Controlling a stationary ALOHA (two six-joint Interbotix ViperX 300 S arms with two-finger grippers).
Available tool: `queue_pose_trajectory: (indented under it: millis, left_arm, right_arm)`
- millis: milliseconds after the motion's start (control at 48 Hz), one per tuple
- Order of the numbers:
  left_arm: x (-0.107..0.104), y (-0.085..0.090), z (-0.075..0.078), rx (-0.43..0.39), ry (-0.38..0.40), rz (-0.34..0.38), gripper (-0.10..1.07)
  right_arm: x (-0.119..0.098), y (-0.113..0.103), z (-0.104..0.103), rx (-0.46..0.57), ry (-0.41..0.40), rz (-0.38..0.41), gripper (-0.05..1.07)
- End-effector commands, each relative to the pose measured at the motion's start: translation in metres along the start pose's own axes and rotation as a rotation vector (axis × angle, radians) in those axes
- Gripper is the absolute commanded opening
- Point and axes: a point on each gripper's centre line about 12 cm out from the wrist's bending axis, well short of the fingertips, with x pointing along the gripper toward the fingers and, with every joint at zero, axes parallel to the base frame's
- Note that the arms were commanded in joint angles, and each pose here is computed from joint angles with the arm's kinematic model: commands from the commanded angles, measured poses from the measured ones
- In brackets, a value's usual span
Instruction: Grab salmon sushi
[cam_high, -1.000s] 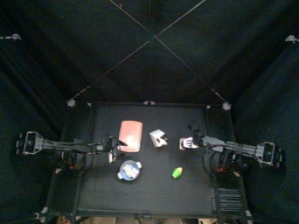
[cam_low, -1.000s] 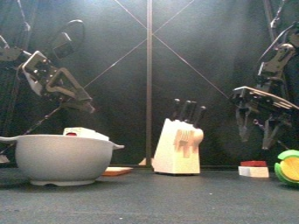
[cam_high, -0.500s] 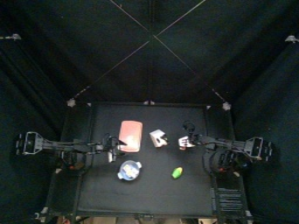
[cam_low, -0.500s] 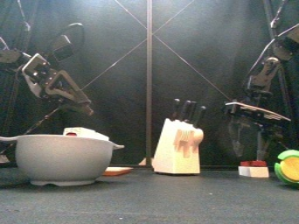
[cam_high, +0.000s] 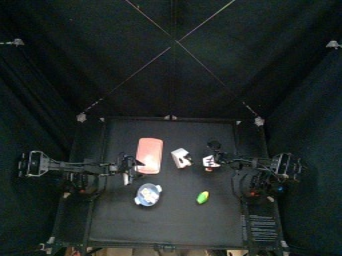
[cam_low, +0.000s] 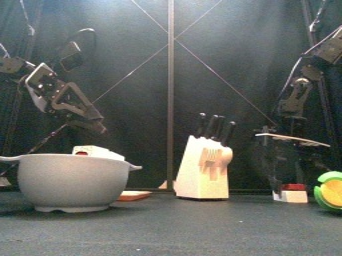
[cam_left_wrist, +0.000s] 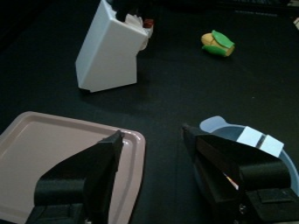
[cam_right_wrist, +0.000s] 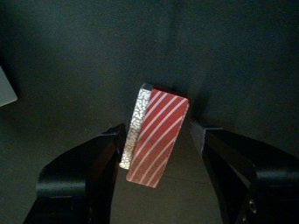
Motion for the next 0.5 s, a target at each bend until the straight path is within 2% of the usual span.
queue_pose_trajectory:
  millis: [0,479]
  left_arm:
    - [0.001,0.0009,0.0057,-0.003,-0.021,0.003,0.91]
    - [0.0008,0.0009,0.006,-0.003,-0.023,0.003,0.91]
  right_arm:
    - [-0.0046,0.0059,0.007,0.006,-0.02,0.023,0.92]
    - [0.0018,0.0052,0.0069,-0.01,-0.012,0.0,0.91]
